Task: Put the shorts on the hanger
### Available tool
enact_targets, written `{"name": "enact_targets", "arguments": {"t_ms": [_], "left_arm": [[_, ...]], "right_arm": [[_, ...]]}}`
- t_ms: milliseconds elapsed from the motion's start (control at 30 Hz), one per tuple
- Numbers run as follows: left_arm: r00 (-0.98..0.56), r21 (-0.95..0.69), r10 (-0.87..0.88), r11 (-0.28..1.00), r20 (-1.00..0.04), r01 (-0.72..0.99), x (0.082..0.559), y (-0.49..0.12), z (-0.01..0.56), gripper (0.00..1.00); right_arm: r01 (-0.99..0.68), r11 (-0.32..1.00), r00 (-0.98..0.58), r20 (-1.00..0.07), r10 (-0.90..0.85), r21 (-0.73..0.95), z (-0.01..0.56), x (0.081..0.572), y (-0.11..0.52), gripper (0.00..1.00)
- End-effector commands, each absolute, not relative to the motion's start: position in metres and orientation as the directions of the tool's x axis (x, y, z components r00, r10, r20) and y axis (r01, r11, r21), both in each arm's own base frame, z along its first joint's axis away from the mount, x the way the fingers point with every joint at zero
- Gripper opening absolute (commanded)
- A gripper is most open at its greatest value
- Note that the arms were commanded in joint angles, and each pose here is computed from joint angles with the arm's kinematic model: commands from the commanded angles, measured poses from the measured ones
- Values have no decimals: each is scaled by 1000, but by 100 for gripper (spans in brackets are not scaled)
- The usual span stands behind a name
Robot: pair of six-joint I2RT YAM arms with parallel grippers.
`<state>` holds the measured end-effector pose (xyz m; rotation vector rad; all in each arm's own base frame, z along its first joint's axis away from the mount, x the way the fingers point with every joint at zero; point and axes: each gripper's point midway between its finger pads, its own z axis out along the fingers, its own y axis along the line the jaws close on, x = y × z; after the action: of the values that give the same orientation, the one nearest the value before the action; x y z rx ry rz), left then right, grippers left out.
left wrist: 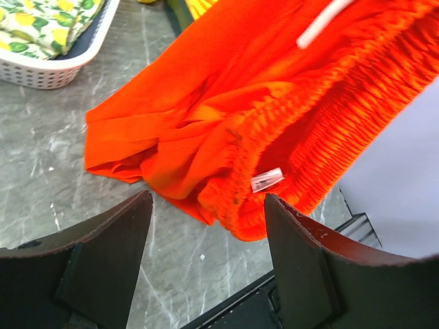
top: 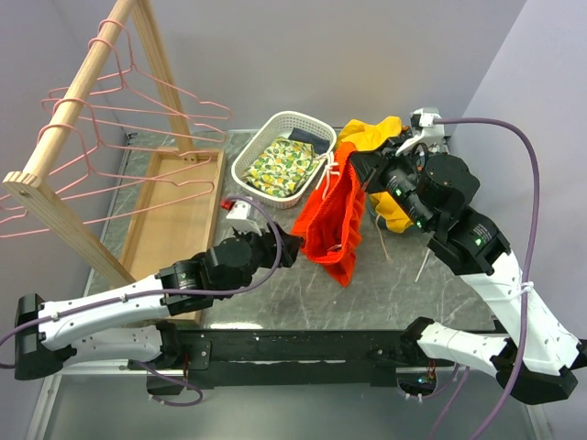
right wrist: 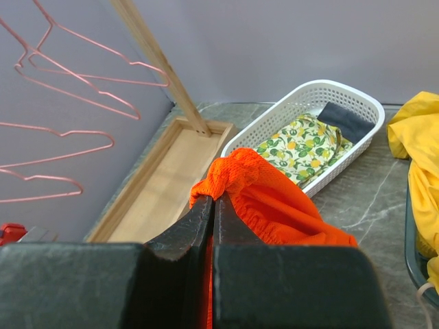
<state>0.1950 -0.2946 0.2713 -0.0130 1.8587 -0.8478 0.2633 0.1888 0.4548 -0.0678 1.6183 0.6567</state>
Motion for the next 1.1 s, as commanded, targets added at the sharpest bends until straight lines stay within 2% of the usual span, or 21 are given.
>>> {"name": "enact_targets", "arguments": {"t_ms": [0,133,400,533,633,667,733,767,833,967,1067], "left_arm": [[-454,-531,-332,726,-827,437,193,-315,283,71],[-466,-513,-299,732,-833,448,196,-331,277,72],[-439,-453,-292,832,-850,322,221,-334,243,75],[-411,-448,-324,857,-852,254,237,-331,238,73],[-392,-454,-352,866,-850,208,249,-323,237,59],[-393,-457,-353,864,-849,211,251,-323,238,47],[-388,-454,-352,866,-852,211,255,-320,242,29],[-381,-450,-352,869,-855,205,257,-318,245,14],[-366,-445,-354,872,-861,204,258,-314,259,2],[-366,-437,-335,865,-868,245,248,-303,292,1],[-340,-448,-343,840,-875,305,237,-290,341,1]], "right_arm": [[-433,814,-92,-917,388,388,489,260,184,0],[-420,823,-92,-920,382,383,488,261,183,0],[-407,830,-95,-921,377,382,486,257,177,0],[-402,833,-91,-922,376,380,485,252,170,0],[-397,836,-94,-923,373,379,480,247,165,0],[-392,838,-95,-923,373,379,475,244,162,0],[-385,837,-99,-919,381,389,469,241,158,0],[-381,836,-107,-917,386,396,460,237,155,0],[-365,840,-110,-915,389,401,450,235,150,0],[-327,852,-136,-913,384,408,423,230,140,0],[-315,862,-149,-918,369,398,417,226,136,0]]}}
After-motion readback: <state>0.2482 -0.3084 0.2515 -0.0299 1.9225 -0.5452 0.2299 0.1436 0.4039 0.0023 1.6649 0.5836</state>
